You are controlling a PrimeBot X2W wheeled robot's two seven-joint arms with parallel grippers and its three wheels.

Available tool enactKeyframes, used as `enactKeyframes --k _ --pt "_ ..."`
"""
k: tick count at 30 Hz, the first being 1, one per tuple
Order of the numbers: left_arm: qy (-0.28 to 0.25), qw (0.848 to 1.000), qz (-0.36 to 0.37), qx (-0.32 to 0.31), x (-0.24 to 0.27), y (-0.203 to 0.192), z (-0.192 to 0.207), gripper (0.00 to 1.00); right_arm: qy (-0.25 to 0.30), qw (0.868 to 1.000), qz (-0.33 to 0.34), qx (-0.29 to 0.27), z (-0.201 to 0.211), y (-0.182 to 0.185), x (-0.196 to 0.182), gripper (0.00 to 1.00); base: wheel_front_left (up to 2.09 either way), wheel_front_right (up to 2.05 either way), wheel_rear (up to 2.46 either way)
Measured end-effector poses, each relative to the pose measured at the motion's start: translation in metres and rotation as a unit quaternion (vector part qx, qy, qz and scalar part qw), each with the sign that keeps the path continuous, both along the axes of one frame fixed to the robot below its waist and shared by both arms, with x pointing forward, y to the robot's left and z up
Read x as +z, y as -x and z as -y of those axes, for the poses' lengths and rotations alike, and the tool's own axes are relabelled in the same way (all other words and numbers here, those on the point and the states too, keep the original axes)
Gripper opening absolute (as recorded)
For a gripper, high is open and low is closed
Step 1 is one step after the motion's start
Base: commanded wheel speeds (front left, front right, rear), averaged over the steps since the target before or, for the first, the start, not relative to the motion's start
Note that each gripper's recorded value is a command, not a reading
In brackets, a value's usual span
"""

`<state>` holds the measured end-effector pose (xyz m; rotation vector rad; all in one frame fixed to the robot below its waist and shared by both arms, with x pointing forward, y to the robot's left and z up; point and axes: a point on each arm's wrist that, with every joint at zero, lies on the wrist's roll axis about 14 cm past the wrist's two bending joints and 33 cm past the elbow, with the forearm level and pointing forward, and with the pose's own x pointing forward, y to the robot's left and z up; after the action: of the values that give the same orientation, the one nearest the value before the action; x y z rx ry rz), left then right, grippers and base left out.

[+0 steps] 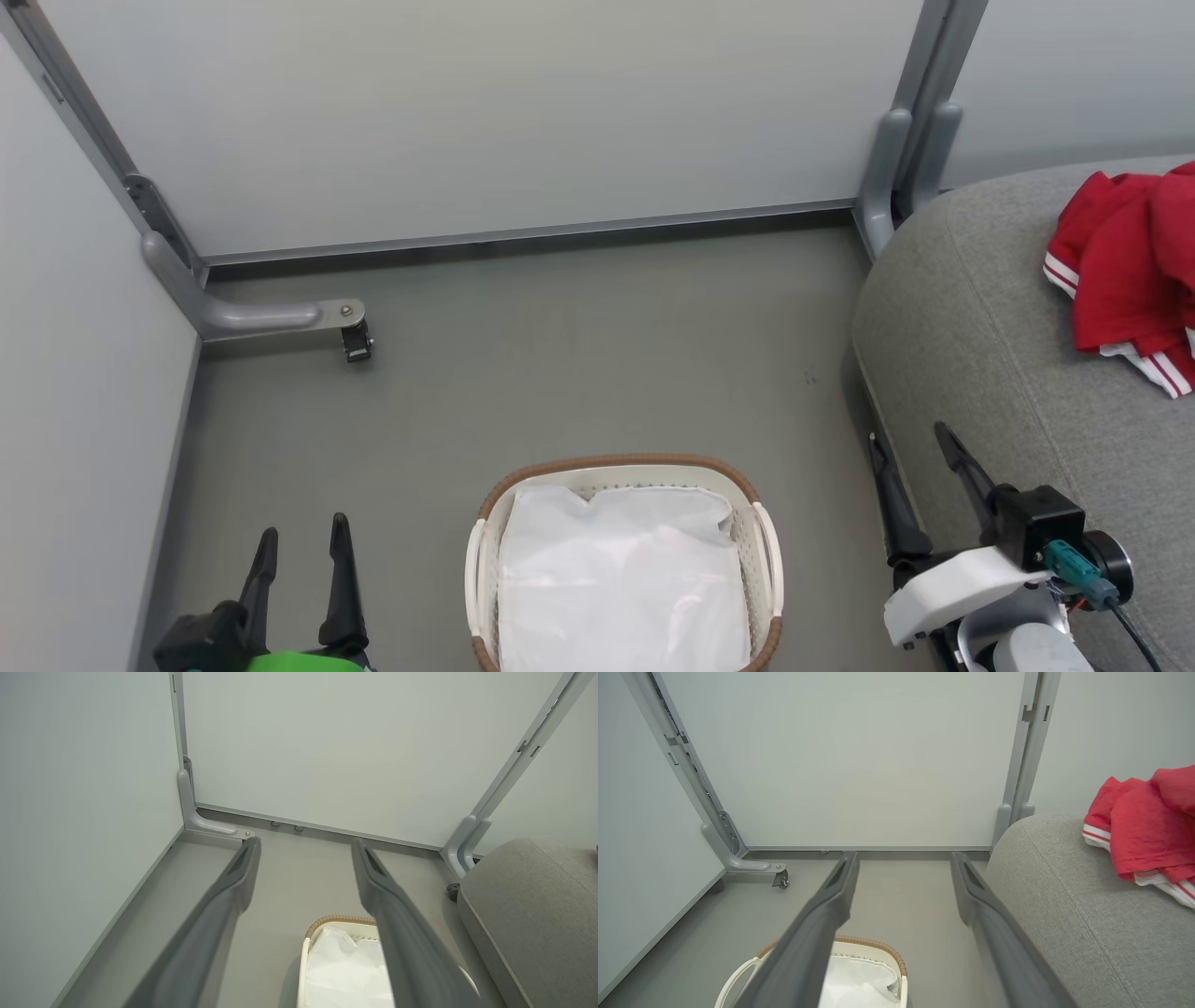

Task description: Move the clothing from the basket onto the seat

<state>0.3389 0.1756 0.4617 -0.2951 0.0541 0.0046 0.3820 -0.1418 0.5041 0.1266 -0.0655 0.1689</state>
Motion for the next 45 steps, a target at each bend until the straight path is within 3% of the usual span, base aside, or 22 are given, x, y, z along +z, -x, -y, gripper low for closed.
enactKeyframes --k 13,14,21,31,45 --pt "-0.002 1.000 0.000 0.001 -0.001 0.001 -0.002 1.00 -0.006 1.000 0.001 0.004 -0.003 0.002 0.001 1.00 0.00 0.00 0.00" --pt "-0.002 1.000 0.001 0.002 0.000 0.001 -0.002 0.00 -0.006 1.000 0.001 0.004 -0.003 0.002 0.001 0.00 0.00 0.00 0.00" --pt "0.003 1.000 -0.030 0.004 -0.018 0.007 -0.001 0.00 -0.011 0.999 -0.041 0.003 -0.004 0.012 -0.025 0.00 0.00 0.00 0.00" --pt "0.084 0.995 -0.049 0.029 -0.023 0.007 -0.009 0.00 -0.101 0.992 -0.066 -0.024 0.008 0.010 -0.027 0.00 0.00 0.00 0.00" --pt "0.184 0.980 -0.050 0.051 -0.018 -0.002 -0.016 0.00 -0.214 0.972 -0.087 -0.050 0.021 0.007 -0.028 0.00 0.00 0.00 0.00"
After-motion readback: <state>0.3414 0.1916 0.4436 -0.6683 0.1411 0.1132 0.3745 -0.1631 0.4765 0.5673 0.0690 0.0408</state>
